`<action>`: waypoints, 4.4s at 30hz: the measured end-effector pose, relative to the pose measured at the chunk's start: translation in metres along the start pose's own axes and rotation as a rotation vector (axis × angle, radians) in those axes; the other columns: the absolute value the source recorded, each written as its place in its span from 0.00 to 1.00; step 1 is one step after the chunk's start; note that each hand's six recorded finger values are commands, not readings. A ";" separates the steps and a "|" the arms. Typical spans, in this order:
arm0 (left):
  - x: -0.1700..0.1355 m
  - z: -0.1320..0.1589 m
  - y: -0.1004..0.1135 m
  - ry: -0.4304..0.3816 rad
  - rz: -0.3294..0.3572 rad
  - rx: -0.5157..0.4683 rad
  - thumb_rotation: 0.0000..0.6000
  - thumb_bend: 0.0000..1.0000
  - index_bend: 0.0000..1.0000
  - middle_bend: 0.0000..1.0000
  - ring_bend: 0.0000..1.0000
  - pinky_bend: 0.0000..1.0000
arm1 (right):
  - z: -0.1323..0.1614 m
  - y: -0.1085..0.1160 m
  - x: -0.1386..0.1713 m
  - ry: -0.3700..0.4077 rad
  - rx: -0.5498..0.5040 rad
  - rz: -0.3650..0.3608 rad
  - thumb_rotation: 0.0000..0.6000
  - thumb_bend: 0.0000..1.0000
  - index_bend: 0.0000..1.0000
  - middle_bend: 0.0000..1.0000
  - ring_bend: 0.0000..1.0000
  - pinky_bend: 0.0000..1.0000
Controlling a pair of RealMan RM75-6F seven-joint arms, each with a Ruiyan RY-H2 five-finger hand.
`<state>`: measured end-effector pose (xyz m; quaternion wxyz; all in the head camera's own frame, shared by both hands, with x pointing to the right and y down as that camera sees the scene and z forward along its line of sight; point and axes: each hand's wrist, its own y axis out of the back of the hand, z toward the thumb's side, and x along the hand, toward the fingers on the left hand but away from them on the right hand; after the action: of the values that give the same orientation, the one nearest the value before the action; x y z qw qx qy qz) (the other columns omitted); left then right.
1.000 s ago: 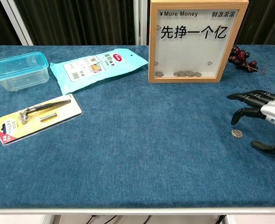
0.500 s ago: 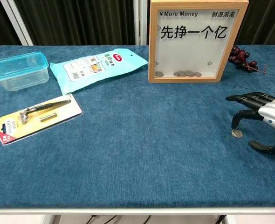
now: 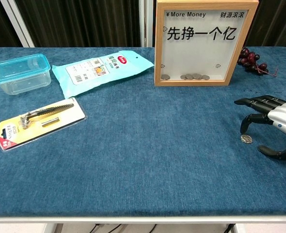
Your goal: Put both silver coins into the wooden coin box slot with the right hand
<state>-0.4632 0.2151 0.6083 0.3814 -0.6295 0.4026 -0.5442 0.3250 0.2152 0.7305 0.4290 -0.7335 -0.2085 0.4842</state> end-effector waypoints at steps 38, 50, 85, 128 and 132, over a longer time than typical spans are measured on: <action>0.002 -0.006 -0.004 0.004 -0.015 -0.017 1.00 0.00 0.00 0.00 0.00 0.00 | 0.002 -0.004 -0.005 -0.002 0.034 -0.005 1.00 0.35 0.50 0.04 0.00 0.00; 0.002 -0.008 -0.006 0.004 -0.018 -0.029 1.00 0.00 0.00 0.00 0.00 0.00 | 0.001 -0.003 -0.007 0.006 0.065 -0.020 1.00 0.35 0.48 0.04 0.00 0.00; -0.002 -0.008 -0.006 0.004 -0.023 -0.043 1.00 0.00 0.00 0.00 0.00 0.00 | 0.011 0.001 -0.009 0.069 0.024 -0.055 1.00 0.36 0.57 0.05 0.00 0.00; -0.003 0.014 -0.003 -0.036 -0.038 -0.034 1.00 0.00 0.00 0.00 0.00 0.00 | -0.018 0.274 -0.097 -0.185 -0.416 -0.444 1.00 0.38 0.80 0.04 0.00 0.00; -0.002 0.015 0.000 -0.039 -0.035 -0.033 1.00 0.00 0.00 0.00 0.00 0.00 | -0.014 0.277 -0.122 -0.260 -0.445 -0.371 1.00 0.38 0.80 0.04 0.00 0.00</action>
<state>-0.4484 0.2178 0.6057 0.3691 -0.6530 0.3932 -0.5318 0.2531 -0.0296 0.5676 0.3087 -0.6909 -0.4925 0.4298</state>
